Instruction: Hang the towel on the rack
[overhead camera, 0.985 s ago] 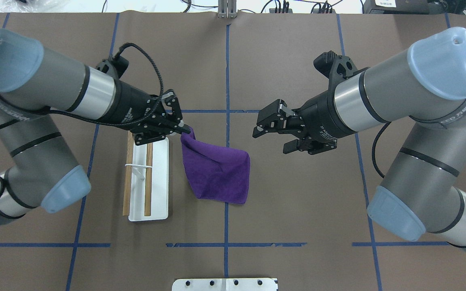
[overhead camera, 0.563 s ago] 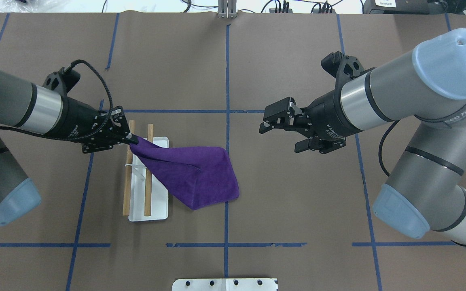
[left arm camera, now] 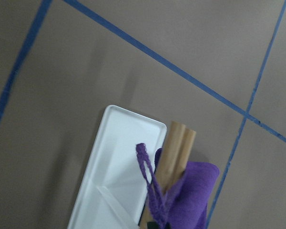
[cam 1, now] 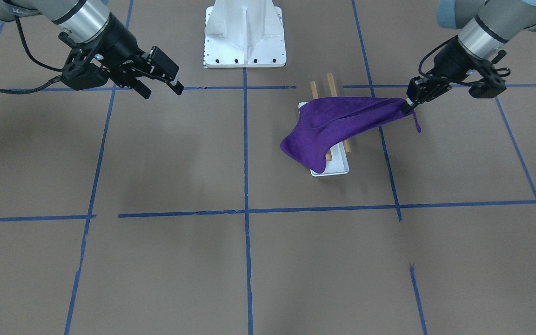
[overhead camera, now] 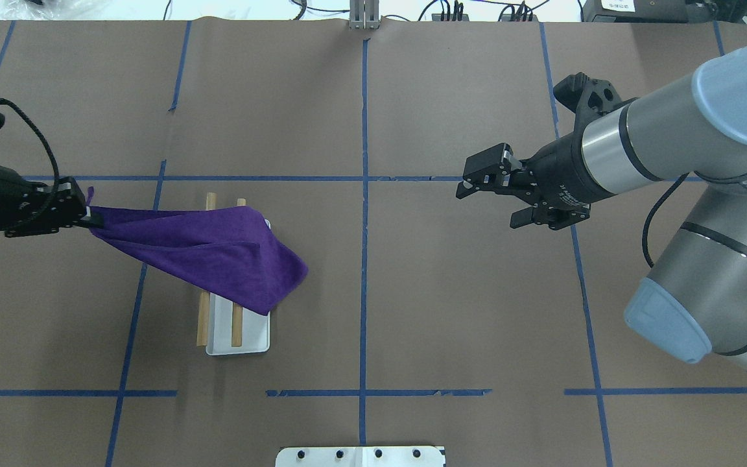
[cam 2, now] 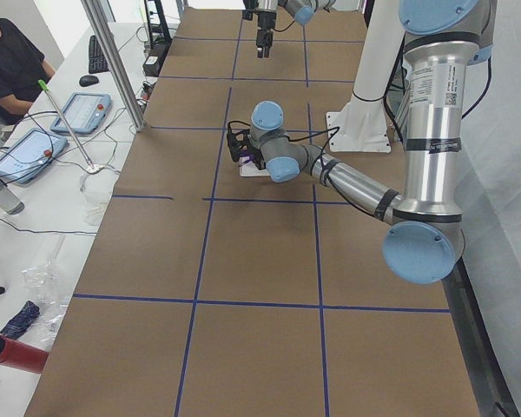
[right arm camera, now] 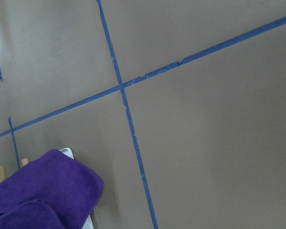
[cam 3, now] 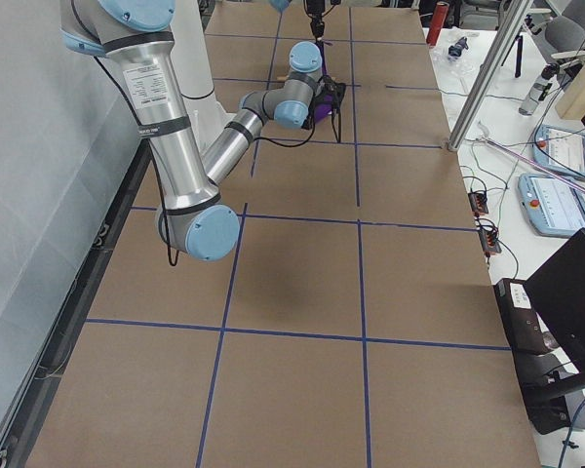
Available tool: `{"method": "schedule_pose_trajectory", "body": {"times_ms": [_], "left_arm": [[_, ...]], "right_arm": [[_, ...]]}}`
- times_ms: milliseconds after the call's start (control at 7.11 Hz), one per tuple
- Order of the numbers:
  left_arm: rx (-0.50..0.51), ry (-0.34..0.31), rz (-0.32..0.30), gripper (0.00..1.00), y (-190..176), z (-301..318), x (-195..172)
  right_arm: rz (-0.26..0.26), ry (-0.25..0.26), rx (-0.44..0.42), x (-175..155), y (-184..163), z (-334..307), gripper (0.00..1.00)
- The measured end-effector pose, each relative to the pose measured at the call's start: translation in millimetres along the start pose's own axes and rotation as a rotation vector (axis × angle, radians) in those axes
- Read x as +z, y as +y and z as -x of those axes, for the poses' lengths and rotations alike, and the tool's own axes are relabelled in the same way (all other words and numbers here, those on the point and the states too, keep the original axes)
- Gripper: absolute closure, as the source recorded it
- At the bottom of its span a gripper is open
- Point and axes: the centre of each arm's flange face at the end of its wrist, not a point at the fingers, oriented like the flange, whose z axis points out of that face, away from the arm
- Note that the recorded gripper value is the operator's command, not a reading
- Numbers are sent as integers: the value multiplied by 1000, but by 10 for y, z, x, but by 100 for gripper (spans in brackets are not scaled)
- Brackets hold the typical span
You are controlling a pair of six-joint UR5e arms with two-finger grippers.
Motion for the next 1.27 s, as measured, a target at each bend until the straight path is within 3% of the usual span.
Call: {"method": "schedule_pose_trajectory", "body": {"times_ms": [281,844,1267], "left_arm": [[56,-37,-14,0,-71,287,-45],[107,-40,-27,0,-177,728,120],[427,-131,-90,0,-595,1607,-167]], "right_arm": [[-16,16,3,5,-69,-98,0],[-84,71,15,-167,-378,-530,0],[-136,236,-136,-504,-811,-1708,0]]}}
